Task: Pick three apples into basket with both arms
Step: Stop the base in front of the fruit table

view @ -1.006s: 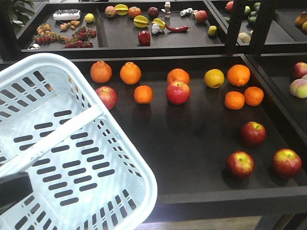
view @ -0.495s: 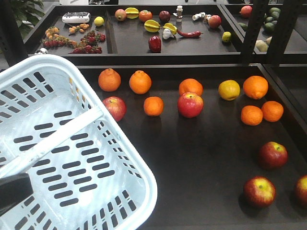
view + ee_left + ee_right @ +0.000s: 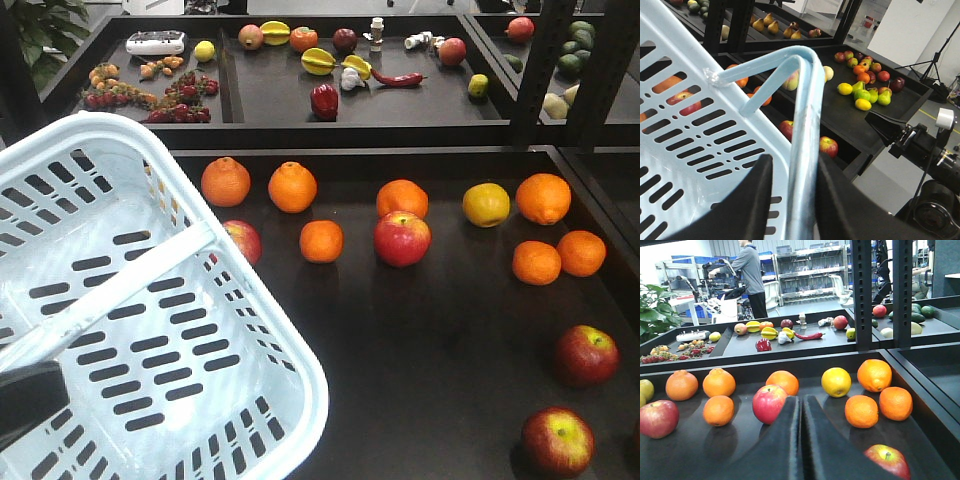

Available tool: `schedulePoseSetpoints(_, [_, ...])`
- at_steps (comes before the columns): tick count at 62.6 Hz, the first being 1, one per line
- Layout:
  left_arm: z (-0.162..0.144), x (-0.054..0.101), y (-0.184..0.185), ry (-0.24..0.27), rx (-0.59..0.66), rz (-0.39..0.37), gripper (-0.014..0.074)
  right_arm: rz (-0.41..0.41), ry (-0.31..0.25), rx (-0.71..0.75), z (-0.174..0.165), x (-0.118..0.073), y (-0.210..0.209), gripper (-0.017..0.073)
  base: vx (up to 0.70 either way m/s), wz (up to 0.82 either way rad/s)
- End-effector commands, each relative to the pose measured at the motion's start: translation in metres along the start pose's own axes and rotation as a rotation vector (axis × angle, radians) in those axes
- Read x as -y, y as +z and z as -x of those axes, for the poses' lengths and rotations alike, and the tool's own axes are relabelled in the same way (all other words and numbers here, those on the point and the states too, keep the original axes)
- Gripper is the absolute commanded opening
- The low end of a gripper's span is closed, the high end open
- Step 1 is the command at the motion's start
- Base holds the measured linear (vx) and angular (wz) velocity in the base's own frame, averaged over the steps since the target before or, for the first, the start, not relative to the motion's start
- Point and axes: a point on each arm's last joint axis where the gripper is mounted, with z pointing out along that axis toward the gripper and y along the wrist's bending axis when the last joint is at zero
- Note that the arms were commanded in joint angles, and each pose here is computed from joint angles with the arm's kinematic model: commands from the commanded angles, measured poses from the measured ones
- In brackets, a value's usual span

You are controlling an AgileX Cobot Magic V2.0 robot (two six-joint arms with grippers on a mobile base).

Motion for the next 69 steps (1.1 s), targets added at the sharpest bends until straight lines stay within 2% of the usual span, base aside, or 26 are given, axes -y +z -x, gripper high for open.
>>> schedulePoseSetpoints(1, [0.0135,0.004,-0.0031,-0.016,0.091,-0.006,-0.0006,0.003,-0.01,0.075,0.0032,-0.0002,-0.0006,-0.0005,0.07,-0.01])
schedulePoseSetpoints(69, [0.0135,0.004,-0.0031,-0.016,0.091,-0.006,-0.0006,0.003,-0.01,0.075,0.0032,-0.0002,-0.0006,-0.0005,0.02,0.0])
